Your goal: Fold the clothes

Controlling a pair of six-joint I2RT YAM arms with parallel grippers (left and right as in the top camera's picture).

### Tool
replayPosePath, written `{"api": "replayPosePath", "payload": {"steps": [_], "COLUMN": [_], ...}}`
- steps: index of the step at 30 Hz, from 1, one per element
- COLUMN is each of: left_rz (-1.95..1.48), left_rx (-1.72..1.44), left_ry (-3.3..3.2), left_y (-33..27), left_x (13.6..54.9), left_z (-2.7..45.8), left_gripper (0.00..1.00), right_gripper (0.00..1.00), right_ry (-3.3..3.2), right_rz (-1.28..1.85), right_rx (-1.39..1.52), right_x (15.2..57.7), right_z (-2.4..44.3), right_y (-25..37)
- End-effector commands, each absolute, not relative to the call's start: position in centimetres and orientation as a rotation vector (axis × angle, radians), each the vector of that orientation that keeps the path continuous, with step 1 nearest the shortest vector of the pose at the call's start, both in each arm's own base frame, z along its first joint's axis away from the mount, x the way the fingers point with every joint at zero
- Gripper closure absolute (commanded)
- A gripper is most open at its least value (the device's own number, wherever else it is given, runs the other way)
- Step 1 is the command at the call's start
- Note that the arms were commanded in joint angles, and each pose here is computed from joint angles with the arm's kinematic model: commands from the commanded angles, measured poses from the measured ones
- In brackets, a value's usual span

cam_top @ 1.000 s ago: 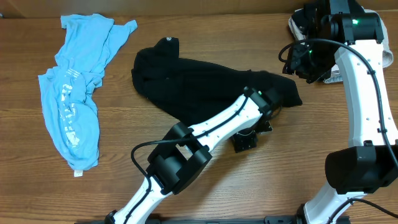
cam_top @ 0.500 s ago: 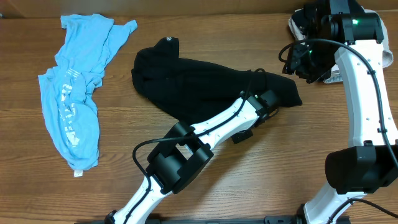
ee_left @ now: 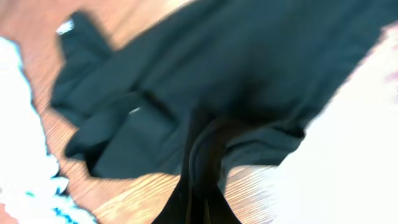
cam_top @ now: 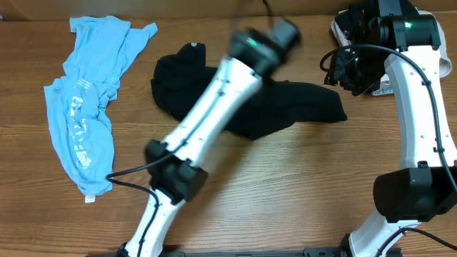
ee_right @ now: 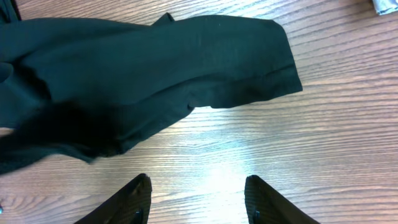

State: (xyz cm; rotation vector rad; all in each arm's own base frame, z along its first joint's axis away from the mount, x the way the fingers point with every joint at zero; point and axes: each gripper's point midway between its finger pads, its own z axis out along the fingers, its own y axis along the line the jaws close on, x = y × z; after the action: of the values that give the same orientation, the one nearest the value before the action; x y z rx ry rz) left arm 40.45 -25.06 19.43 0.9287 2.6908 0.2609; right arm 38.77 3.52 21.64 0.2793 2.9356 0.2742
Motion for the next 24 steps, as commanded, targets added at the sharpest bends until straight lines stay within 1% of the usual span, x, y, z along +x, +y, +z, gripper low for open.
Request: {"api": "replayPosePath", "payload": {"steps": [1, 7, 13, 15, 20, 24], "left_rz": [0.189, 0.181, 0.169, 0.184, 0.218, 0.218], "left_rx": [0.753, 0.619, 0.594, 0.591, 0.585, 0.585], "left_ry": [2.722, 2.761, 2.771, 2.768, 2.761, 2.761], "left_y": [-21.6, -18.2, -17.6, -17.4, -17.0, -17.0], "left_x": [41.7, 43.3, 43.5, 43.6, 43.8, 43.8], "left_z": [22.1, 22.2, 22.1, 22.2, 22.2, 22.2], "left_gripper": [0.96, 0.96, 0.96, 0.96, 0.96, 0.96], "right_gripper": [0.46, 0.46, 0.46, 0.46, 0.46, 0.46], "right_ry": [2.921, 2.979, 3.030, 3.040, 3.023, 2.954], "right_rz": [0.288, 0.343, 0.387, 0.379, 0.140, 0.043], "right_rx": [0.282, 0.291, 0.302, 0.309, 0.516, 0.640], "right_x": [38.3, 37.8, 37.2, 37.0, 36.7, 37.0], "right_z": [22.1, 18.8, 14.8, 12.6, 8.3, 5.7], "right_y": [3.4, 4.1, 4.6, 4.5, 1.7, 0.4]}}
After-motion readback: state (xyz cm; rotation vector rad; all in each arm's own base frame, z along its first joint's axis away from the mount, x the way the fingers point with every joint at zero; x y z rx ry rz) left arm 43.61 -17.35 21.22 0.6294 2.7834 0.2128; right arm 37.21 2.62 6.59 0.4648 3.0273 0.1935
